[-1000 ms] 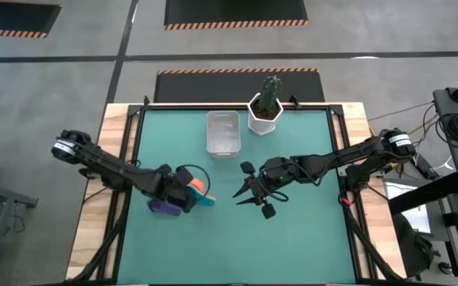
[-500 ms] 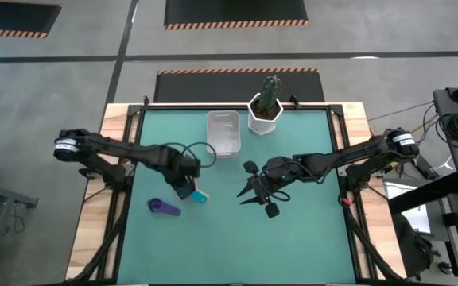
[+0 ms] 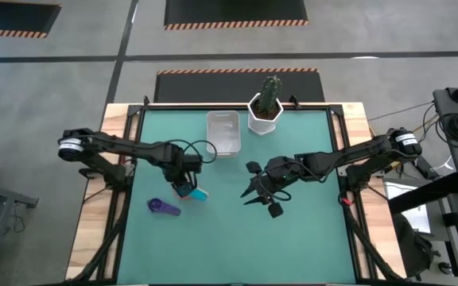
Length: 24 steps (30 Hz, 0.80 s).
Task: Nest measuring cups in basket
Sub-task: Adjust the nested measuring cups, then stack the violet measuring cup on top of the blue measuring cup
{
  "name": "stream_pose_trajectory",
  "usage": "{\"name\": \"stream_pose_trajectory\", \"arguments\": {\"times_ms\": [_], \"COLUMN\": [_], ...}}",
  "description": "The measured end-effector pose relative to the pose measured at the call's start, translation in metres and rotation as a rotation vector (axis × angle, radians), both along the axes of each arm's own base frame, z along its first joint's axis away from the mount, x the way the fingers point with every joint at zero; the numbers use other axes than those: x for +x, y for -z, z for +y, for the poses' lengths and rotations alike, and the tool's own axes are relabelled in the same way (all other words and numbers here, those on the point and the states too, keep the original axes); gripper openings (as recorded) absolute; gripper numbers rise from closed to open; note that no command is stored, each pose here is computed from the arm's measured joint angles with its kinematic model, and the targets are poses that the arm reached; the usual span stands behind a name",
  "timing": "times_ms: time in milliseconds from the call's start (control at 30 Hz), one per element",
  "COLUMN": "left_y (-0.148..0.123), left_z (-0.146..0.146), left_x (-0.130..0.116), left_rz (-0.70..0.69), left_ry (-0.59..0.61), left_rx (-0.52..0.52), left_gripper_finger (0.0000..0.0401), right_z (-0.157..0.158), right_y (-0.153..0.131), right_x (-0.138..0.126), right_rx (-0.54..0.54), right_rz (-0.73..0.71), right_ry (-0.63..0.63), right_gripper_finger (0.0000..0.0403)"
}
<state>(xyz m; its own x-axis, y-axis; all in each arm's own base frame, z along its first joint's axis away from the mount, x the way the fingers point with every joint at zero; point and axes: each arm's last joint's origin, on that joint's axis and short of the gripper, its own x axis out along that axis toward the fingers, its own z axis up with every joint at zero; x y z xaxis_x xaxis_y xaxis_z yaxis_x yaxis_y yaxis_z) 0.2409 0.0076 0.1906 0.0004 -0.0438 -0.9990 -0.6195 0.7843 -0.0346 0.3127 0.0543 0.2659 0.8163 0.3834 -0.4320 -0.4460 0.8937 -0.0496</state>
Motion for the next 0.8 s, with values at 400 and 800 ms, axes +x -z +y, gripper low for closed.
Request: {"name": "stream_pose_trajectory", "arguments": {"times_ms": [400, 800], "left_y": [-0.005, -0.044], "left_z": [0.000, -0.005], "left_x": [-0.003, 0.007], "left_rz": [0.051, 0.027], "left_ry": [0.082, 0.131], "left_rx": [0.017, 0.105], "left_gripper_finger": [0.0157, 0.0164], "right_z": [0.000, 0.000], "right_y": [0.000, 0.000], "right_x": [0.000, 0.000], "right_rx": [0.000, 0.001], "right_rz": [0.000, 0.000], "right_ry": [0.000, 0.000], "right_gripper_finger": [0.0100, 0.0100]}}
